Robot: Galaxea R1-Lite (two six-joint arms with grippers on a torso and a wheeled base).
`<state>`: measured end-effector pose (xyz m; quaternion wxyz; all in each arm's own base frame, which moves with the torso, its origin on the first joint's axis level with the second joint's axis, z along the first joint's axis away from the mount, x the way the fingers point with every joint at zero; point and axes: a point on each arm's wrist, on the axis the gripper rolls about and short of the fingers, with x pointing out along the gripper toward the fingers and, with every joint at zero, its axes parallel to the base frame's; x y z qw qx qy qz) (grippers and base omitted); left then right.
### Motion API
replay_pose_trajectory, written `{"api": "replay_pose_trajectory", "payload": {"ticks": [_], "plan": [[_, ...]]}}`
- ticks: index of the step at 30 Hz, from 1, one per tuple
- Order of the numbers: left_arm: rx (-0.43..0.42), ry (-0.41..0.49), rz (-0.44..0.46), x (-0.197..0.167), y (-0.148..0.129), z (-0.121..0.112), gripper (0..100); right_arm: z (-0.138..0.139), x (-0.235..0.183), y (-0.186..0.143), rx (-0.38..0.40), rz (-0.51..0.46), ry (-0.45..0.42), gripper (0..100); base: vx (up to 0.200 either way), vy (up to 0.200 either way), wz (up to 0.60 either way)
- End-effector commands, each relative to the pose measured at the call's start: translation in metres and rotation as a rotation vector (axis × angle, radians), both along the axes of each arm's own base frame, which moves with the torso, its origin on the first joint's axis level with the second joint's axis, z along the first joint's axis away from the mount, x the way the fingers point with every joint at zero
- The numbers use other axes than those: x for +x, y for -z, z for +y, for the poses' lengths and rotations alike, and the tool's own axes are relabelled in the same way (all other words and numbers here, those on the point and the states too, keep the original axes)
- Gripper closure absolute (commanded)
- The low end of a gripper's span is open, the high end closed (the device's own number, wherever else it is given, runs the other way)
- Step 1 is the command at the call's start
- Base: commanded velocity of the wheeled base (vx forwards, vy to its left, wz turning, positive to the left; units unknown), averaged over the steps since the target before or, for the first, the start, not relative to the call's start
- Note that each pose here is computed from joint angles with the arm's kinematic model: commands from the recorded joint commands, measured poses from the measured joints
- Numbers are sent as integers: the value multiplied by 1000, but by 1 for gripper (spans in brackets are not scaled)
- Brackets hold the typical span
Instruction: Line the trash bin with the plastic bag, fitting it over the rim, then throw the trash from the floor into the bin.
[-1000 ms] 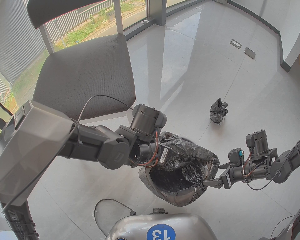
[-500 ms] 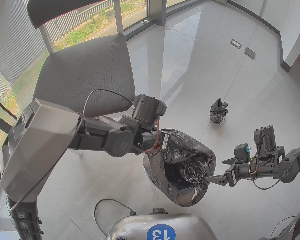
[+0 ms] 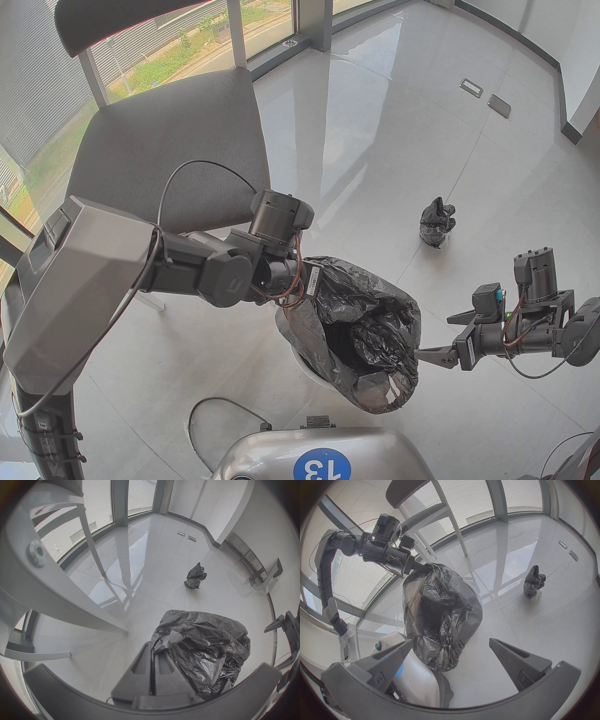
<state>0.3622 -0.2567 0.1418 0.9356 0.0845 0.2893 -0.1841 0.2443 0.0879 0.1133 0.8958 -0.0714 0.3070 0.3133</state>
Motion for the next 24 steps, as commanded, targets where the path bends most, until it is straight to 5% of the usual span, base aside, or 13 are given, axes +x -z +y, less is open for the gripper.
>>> {"api": "replay_pose_trajectory", "payload": {"ticks": [1,20,21,24], "plan": [[0,-15,1,3,0,6,100,0,-1,0,0,-1,-1,0,0,0,0],[7,-20,-10,2,-3,8,100,0,-1,0,3,-1,0,0,0,0,0],[7,-20,-10,2,-3,8,0,0,-1,0,2,-1,1,0,0,0,0],[10,-22,-16,1,-3,5,0,0,-1,0,2,-1,1,0,0,0,0]]}}
